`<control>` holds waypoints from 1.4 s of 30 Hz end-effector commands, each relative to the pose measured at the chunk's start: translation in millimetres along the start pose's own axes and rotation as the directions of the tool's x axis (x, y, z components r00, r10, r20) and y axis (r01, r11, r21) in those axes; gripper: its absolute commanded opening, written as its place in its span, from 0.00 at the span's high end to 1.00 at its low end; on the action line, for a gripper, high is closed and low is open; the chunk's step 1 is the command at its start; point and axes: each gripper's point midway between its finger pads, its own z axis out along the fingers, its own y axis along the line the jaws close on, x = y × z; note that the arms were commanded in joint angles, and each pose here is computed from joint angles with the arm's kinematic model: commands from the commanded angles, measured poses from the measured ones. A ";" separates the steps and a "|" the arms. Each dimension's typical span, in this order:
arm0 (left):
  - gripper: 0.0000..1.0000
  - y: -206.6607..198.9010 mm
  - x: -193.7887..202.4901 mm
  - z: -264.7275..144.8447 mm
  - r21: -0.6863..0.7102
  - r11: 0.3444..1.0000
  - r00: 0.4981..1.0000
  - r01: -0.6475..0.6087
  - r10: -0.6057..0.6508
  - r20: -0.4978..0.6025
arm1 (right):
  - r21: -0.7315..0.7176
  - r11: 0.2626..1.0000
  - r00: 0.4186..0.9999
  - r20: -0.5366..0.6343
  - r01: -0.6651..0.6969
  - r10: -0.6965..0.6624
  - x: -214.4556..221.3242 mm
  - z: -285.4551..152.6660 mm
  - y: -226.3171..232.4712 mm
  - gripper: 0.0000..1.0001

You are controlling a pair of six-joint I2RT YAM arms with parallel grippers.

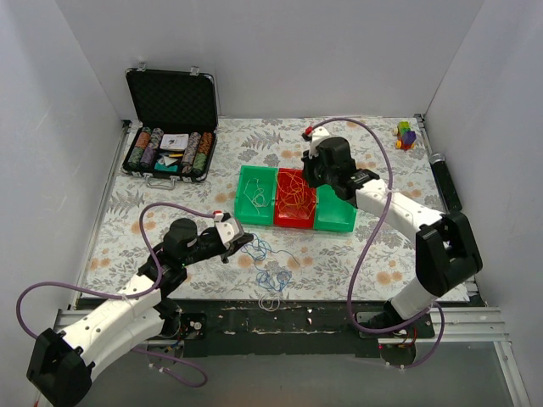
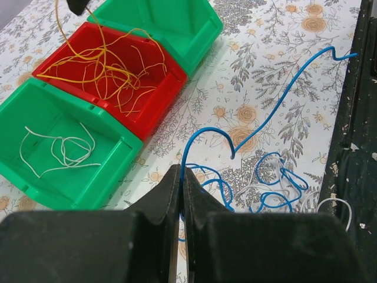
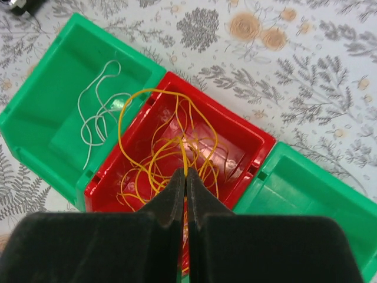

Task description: Untangle the cables

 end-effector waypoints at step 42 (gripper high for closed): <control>1.00 17.5 -90.8 -0.6 -0.004 1.000 0.987 0.004 -0.003 0.160 | -0.771 0.604 0.979 0.169 0.202 -0.113 -35.5 -166.4 218.6 0.28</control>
